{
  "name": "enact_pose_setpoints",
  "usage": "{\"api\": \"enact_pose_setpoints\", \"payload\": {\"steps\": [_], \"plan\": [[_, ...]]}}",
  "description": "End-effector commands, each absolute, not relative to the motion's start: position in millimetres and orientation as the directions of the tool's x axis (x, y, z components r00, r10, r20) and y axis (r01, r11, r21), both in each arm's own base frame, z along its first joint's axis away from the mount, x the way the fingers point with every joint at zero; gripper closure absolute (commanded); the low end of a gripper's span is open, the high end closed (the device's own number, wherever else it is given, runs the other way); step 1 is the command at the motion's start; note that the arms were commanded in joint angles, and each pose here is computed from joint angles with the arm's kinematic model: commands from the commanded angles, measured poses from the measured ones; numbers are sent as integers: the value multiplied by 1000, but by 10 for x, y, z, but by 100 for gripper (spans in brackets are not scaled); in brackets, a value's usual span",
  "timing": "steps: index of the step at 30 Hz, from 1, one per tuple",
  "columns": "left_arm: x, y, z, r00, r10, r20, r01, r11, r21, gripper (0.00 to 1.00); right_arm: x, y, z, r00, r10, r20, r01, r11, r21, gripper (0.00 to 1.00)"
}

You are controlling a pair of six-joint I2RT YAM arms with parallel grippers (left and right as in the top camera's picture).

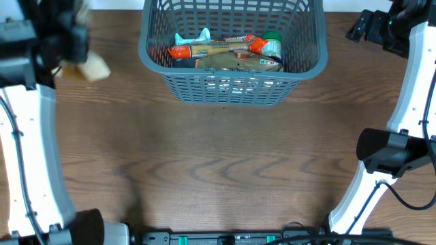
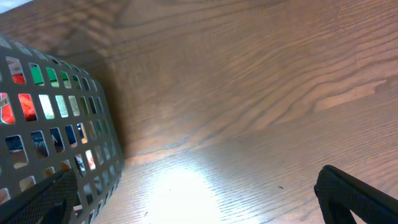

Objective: Pack container
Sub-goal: 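Lift the mushroom bag with the left gripper and place it in the basket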

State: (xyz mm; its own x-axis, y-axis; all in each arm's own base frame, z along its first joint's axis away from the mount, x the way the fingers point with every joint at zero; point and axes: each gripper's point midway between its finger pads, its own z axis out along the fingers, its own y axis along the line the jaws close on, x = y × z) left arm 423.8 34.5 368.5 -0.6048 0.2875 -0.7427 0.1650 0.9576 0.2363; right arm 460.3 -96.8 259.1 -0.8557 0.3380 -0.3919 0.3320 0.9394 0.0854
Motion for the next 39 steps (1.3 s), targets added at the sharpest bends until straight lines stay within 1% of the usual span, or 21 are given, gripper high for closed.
{"api": "enact_pose_setpoints", "payload": {"steps": [1, 4, 6, 8, 9, 12, 14, 16, 20, 23, 25, 29, 31, 32, 33, 34, 35, 39], "plan": [[4286, -182, 4131, -406, 520, -751, 335, 850, 407, 95, 4612, -911, 2588, -867, 306, -392, 300, 951, 80, 1], [4388, -695, 4464, -146, 714, -685, 412, 673, 614, 95, 4613, -912, 2587, -869, 303, -392, 297, 952, 78, 1], [4489, -959, 4550, -13, 793, -609, 418, 558, 717, 94, 4612, -911, 2588, -869, 303, -392, 297, 952, 78, 1], [4608, -1185, 4565, 85, 839, -537, 409, 462, 787, 94, 4613, -912, 2587, -869, 303, -392, 297, 952, 78, 1], [4707, -1359, 4524, 149, 859, -491, 408, 399, 821, 94, 4613, -911, 2589, -868, 303, -393, 297, 952, 78, 1], [4956, -1653, 4365, 214, 864, -456, 404, 347, 846, 94, 4610, -911, 2588, -869, 303, -392, 297, 952, 78, 1], [5115, -1845, 4162, 228, 861, -456, 427, 332, 841, 94, 4607, -910, 2586, -869, 303, -390, 297, 952, 78, 1], [5258, -2026, 3857, 227, 862, -453, 472, 310, 826, 94, 4601, -909, 2582, -871, 303, -387, 297, 952, 78, 1], [5446, -2261, 3134, 171, 873, -457, 590, 280, 757, 94, 4576, -904, 2573, -875, 304, -378, 298, 952, 77, 1], [5497, -2284, 2610, 109, 892, -439, 675, 257, 691, 94, 4554, -899, 2564, -878, 305, -368, 299, 951, 76, 1], [5496, -2253, 2325, 58, 899, -435, 723, 262, 639, 94, 4547, -898, 2559, -880, 305, -365, 299, 951, 75, 1], [5494, -2145, 1953, -23, 905, -424, 777, 284, 562, 94, 4537, -896, 2557, -881, 305, -361, 299, 951, 75, 1], [5483, -2083, 1858, -48, 908, -415, 791, 289, 540, 91, 4537, -896, 2557, -881, 306, -361, 299, 951, 75, 1], [5484, -2053, 1840, -74, 902, -425, 792, 313, 525, 77, 4538, -896, 2557, -881, 306, -362, 299, 951, 75, 1], [5494, -2026, 1839, -105, 891, -443, 787, 346, 510, 52, 4539, -896, 2555, -881, 306, -361, 299, 951, 75, 1], [5501, -2005, 1839, -121, 884, -451, 784, 364, 503, 22, 4539, -896, 2556, -881, 306, -362, 299, 951, 75, 1], [5509, -1983, 1850, -142, 875, -463, 778, 388, 493, 1, 4541, -896, 2558, -880, 305, -363, 299, 951, 75, 1], [5482, -1933, 2008, -200, 839, -506, 750, 464, 472, 2, 4619, -918, 2592, -867, 303, -396, 298, 952, 76, 1]]}}
